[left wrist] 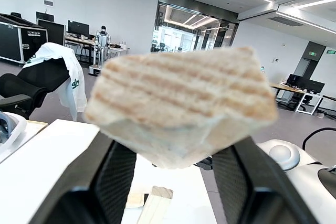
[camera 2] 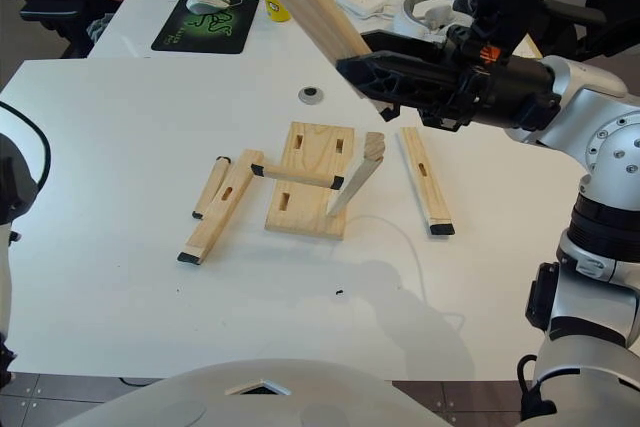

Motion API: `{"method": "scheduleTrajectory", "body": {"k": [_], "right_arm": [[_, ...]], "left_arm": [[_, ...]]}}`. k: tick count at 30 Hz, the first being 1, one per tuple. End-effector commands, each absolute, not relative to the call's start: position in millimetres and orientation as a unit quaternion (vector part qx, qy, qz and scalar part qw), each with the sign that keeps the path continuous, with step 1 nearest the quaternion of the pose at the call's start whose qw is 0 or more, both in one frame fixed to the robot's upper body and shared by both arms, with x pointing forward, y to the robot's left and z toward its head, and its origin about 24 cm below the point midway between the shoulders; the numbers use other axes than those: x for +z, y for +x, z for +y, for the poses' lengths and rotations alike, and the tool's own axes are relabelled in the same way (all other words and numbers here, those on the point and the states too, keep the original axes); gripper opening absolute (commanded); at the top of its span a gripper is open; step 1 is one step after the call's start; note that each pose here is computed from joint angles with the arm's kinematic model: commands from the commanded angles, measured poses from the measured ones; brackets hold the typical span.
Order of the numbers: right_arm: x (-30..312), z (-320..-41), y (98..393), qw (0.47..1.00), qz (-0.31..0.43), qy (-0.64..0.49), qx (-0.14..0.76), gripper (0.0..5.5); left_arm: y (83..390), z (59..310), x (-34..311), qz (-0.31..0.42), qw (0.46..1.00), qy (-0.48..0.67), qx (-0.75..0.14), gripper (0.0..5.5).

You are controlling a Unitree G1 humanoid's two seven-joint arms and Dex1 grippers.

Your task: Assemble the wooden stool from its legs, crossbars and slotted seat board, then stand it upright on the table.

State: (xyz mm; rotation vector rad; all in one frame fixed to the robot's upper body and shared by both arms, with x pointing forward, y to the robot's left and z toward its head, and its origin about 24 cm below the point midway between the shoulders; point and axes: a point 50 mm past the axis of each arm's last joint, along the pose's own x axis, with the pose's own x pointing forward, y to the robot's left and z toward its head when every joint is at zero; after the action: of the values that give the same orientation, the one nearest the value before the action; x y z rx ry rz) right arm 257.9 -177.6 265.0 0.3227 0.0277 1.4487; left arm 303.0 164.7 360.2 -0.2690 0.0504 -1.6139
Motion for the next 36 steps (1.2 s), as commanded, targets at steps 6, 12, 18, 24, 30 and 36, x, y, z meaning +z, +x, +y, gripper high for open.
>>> {"method": "scheduleTrajectory", "body": {"k": [6,12,18,24,30,36], "right_arm": [[263,-198,271,0.810,0.000,0.104,0.577,3.61],[261,-239,277,0.881,-0.027,0.074,0.466,3.79],[185,-265,245,0.910,0.126,-0.071,0.388,3.79],[142,-223,206,0.855,0.197,-0.128,0.463,3.79],[122,-199,197,0.848,0.194,-0.149,0.471,3.79],[82,-180,187,0.843,0.231,-0.155,0.461,3.79]], "left_arm": [[290,179,356,-0.014,0.688,-0.117,-0.716,2.05],[279,209,358,-0.051,0.724,-0.107,-0.680,2.03],[269,244,351,-0.067,0.779,-0.068,-0.620,2.03],[298,252,353,-0.035,0.848,0.018,-0.529,2.03],[326,273,328,0.052,0.882,0.172,-0.436,2.03],[332,285,302,0.089,0.872,0.176,-0.448,2.03]]}}
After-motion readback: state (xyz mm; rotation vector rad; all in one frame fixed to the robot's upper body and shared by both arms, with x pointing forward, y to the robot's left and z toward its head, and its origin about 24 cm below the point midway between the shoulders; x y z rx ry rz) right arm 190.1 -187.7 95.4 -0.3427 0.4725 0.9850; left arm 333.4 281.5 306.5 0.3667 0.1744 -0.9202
